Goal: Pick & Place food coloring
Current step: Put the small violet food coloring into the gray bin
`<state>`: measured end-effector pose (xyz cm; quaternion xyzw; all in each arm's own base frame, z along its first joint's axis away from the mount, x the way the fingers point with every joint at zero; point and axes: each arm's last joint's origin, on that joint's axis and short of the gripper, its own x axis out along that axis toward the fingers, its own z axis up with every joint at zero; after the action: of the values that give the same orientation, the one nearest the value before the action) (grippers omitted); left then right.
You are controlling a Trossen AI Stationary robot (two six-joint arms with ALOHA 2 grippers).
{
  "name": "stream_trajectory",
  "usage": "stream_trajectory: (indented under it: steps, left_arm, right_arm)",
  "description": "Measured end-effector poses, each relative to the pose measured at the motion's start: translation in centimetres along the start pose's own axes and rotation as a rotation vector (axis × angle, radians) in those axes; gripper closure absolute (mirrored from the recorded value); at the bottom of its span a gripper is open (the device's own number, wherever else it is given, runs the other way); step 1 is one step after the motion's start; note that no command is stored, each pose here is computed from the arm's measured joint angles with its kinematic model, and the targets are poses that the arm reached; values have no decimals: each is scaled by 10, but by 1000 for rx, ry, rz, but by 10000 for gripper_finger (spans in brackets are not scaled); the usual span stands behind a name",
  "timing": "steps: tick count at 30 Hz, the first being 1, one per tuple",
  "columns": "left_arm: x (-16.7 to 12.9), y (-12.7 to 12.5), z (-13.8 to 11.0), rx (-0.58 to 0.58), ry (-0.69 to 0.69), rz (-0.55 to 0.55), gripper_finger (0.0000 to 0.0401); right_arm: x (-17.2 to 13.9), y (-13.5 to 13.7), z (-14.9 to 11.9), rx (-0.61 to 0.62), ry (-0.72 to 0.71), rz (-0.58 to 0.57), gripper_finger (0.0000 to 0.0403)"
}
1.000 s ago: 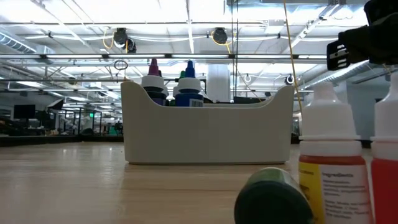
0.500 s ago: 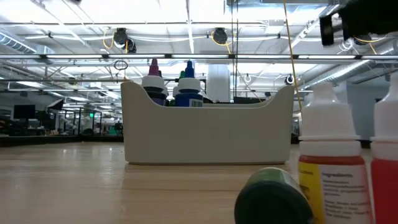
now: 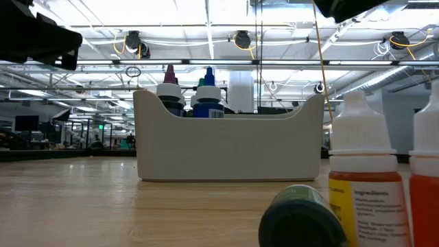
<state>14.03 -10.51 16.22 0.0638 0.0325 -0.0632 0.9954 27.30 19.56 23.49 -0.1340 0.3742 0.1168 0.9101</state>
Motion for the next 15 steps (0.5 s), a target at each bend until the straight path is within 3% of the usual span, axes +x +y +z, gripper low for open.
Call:
stream_trajectory:
  steps: [3,7,11,15]
  left_arm:
    - [0,1,0,5,-11,6,374]
    - [1,1,5,-8,-31,1,362]
    - [1,0,5,42,-35,-21,360]
    - [2,1,5,68,-35,-20,359]
  right_arm:
    - [11,8,21,48,81,35,397]
    - [27,23,41,69,105,182,362]
    - [37,34,41,59,134,269,307]
    - [46,39,37,44,152,273,262]
